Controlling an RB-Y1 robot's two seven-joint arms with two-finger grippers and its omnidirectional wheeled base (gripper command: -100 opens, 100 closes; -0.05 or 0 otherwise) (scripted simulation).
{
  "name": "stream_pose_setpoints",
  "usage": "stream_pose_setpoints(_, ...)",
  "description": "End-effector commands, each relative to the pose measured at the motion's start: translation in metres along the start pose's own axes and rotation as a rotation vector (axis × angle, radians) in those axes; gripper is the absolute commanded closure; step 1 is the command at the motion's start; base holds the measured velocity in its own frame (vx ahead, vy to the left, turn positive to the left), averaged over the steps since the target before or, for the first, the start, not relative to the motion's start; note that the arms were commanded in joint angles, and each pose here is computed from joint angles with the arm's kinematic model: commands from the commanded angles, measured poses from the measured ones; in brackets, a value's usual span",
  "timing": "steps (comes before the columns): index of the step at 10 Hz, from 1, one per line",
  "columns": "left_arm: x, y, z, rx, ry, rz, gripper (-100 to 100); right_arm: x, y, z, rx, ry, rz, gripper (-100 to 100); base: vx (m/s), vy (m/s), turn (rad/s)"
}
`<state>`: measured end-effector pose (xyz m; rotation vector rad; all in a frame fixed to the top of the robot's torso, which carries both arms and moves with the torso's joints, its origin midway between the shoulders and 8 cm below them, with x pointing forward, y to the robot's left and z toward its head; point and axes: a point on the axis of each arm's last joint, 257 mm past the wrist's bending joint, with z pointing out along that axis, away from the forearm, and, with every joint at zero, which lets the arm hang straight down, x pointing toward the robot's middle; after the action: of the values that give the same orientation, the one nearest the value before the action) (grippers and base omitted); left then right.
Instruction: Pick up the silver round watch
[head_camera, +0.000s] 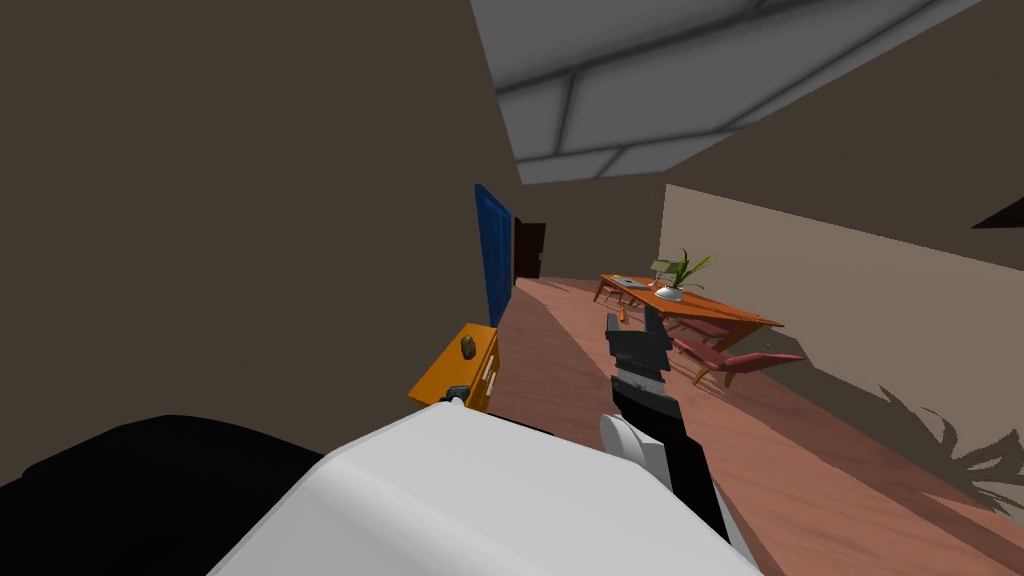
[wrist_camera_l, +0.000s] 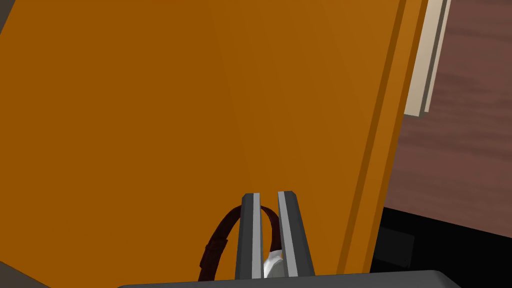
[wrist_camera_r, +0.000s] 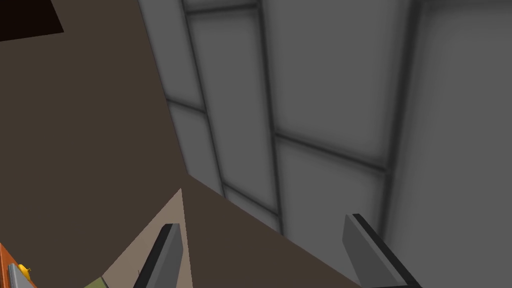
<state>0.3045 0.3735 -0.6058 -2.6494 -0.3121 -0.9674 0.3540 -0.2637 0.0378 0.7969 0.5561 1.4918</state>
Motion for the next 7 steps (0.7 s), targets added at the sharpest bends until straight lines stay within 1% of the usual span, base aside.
stream_pose_setpoints(1,0.007,-0.001,0.004,-0.015,0.000,0.015,100,0.000,0.000,0.000,0.000,0.000,0.000,0,-0.034,-0.092,0.147)
stream_pose_setpoints(2,0.011,-0.002,0.005,-0.020,0.001,0.021,100,0.000,0.000,0.000,0.000,0.000,0.000,0,-0.029,-0.089,0.073)
stream_pose_setpoints(3,0.019,-0.003,0.008,-0.031,0.005,0.033,100,0.000,0.000,0.000,0.000,0.000,0.000,0,-0.043,-0.083,0.133)
stream_pose_setpoints(5,0.027,-0.005,0.010,-0.041,0.009,0.045,100,0.000,0.000,0.000,0.000,0.000,0.000,0,-0.034,-0.064,0.096)
stream_pose_setpoints(6,0.026,-0.004,0.009,-0.037,0.008,0.039,100,0.000,0.000,0.000,0.000,0.000,0.000,0,-0.011,-0.023,0.021)
stream_pose_setpoints(7,0.026,-0.004,0.010,-0.039,0.007,0.042,0,0.000,0.000,0.000,0.000,0.000,0.000,0,-0.003,-0.005,-0.003)
